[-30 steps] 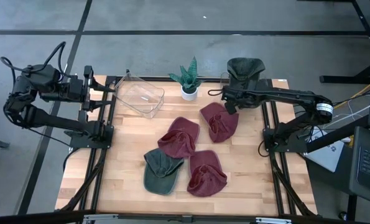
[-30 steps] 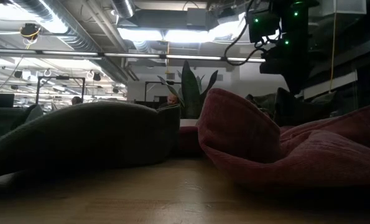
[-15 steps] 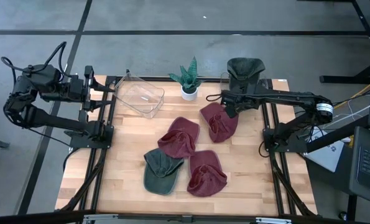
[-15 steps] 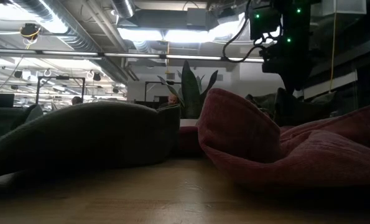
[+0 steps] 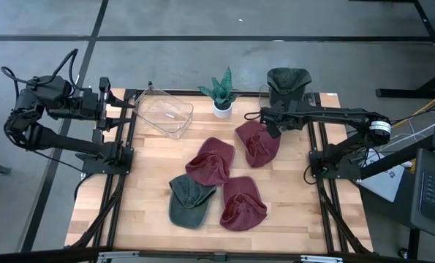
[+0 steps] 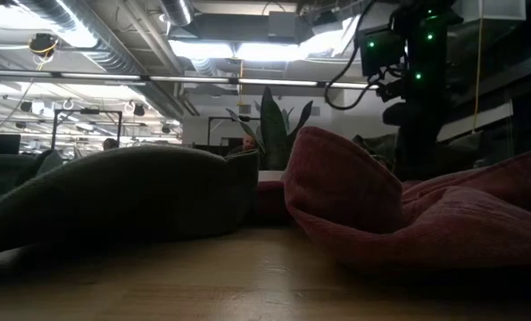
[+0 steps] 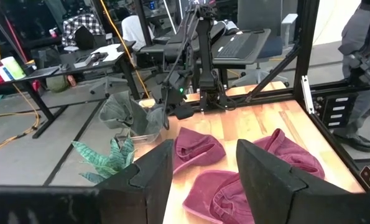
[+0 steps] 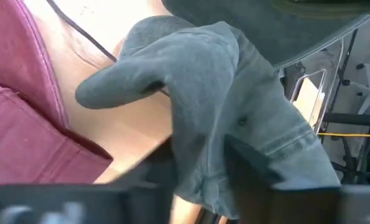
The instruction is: Pick & Place hat
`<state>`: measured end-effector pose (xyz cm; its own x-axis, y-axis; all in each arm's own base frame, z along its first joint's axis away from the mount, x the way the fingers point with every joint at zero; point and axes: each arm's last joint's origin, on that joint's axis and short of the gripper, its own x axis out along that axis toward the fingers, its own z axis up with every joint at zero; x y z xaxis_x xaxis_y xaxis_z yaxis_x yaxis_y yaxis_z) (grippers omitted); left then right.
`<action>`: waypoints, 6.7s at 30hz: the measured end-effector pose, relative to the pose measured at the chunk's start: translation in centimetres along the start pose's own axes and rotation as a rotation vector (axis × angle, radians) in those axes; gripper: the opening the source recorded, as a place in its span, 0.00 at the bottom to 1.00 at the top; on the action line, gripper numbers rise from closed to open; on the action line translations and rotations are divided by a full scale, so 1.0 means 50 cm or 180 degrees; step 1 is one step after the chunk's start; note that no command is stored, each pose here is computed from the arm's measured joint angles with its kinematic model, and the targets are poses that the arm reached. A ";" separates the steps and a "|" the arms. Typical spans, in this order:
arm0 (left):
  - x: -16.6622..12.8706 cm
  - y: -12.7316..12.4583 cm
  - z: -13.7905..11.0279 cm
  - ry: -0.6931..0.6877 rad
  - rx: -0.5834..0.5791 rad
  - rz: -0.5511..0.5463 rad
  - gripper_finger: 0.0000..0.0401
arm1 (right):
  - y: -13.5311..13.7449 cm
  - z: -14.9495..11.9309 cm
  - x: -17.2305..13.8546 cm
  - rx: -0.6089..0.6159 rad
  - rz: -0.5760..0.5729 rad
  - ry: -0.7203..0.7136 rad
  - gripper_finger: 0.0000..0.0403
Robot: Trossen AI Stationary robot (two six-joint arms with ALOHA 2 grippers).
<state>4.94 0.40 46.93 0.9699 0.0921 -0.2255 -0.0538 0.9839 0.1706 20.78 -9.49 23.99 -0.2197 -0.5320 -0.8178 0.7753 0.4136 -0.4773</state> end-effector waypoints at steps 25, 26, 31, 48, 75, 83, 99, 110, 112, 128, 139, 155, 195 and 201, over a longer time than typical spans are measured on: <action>0.000 0.000 0.000 0.0001 -0.0063 0.0008 0.43 | -0.168 0.147 -0.011 -0.0868 -0.0540 -0.0328 0.01; 0.000 0.000 0.000 0.0001 -0.0090 0.0009 0.43 | -0.172 0.150 -0.009 -0.0931 -0.0567 -0.0332 0.01; 0.000 0.002 0.000 0.0013 -0.0199 0.0106 0.43 | -0.183 0.150 -0.011 -0.1282 -0.0720 -0.0227 0.01; -0.001 0.006 -0.001 0.0040 -0.0334 0.0355 0.43 | -0.183 0.190 -0.006 -0.2517 -0.1020 0.0152 0.01; -0.001 0.006 -0.001 0.0037 -0.0387 0.0355 0.43 | -0.092 0.301 0.115 -0.2358 -0.1570 -0.0115 0.23; -0.001 0.006 -0.001 0.0039 -0.0387 0.0354 0.43 | -0.099 0.298 0.104 -0.2398 -0.2098 0.0116 0.37; -0.001 0.005 -0.010 0.0190 -0.0372 0.0337 0.43 | -0.094 0.277 0.077 -0.2706 -0.1731 0.0044 0.42; -0.001 0.005 -0.010 0.0189 -0.0373 0.0338 0.43 | -0.148 0.296 0.002 -0.1861 -0.2277 -0.0136 0.42; -0.001 0.005 -0.010 0.0189 -0.0373 0.0337 0.43 | -0.162 0.289 -0.043 -0.1483 -0.2301 -0.0332 0.42; 0.003 0.001 -0.006 0.0124 -0.0757 0.0079 0.43 | -0.117 0.185 -0.245 -0.0960 0.2840 -0.1166 0.42; 0.046 -0.012 -0.010 0.0538 -0.1444 -0.0431 0.43 | -0.008 0.134 -0.250 -0.0795 0.2493 -0.1069 0.42; 0.055 -0.014 -0.028 0.0986 -0.2718 -0.0170 0.43 | 0.118 -0.001 -0.277 -0.0703 0.2143 -0.1064 0.42; 0.377 -0.372 -0.106 0.2366 -0.2476 0.0805 0.43 | 0.179 -0.176 -0.392 -0.0461 0.2603 -0.1642 0.42; 0.389 -0.441 -0.146 0.2468 -0.2596 0.1079 0.43 | 0.182 -0.182 -0.401 -0.0500 0.2694 -0.1699 0.42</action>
<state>23.27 -18.41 31.79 0.4877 0.1601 -0.8582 -0.6906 0.6721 -0.2671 26.85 11.68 33.10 0.6894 -0.2639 -0.6746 0.4584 0.8800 0.1242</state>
